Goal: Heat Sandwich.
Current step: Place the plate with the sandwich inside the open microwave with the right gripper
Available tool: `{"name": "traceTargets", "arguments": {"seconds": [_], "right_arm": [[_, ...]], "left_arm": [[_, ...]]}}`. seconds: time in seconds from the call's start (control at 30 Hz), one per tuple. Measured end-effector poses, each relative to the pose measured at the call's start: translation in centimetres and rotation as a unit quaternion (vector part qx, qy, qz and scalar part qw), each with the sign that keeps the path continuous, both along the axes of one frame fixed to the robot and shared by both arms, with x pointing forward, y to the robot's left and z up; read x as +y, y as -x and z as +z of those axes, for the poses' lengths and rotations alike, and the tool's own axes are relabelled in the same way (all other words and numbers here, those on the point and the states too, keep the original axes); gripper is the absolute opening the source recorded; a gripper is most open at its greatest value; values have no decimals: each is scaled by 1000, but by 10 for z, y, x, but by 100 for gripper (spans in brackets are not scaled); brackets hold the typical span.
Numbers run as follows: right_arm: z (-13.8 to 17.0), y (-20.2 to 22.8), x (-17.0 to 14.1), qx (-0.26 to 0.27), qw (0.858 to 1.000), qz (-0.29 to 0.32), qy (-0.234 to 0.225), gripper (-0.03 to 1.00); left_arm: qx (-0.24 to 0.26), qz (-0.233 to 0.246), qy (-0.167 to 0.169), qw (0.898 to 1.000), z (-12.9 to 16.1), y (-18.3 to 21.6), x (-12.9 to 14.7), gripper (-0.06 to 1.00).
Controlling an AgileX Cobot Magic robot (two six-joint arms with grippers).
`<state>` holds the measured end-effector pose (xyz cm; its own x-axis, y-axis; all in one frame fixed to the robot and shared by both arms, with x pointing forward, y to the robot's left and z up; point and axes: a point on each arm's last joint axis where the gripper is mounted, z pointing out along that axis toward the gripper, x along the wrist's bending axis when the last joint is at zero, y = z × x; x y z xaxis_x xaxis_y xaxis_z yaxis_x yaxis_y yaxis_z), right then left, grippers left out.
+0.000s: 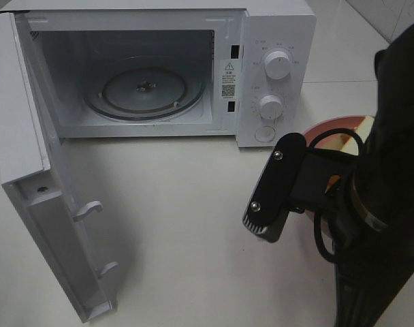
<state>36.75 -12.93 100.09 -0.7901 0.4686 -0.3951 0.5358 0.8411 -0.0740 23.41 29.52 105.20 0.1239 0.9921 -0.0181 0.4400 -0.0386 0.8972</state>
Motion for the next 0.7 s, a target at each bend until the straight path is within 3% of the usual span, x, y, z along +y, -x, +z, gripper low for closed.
{"name": "traceTargets", "arguments": {"seconds": [0.4,0.7], "right_arm": [[9,14,3,17,992,122,18,4],[8,13,7,34,973,225,32,4]], "left_arm": [[0,0,0,1000,0,0,0,98],[0,0,0,1000,0,0,0,98]]}}
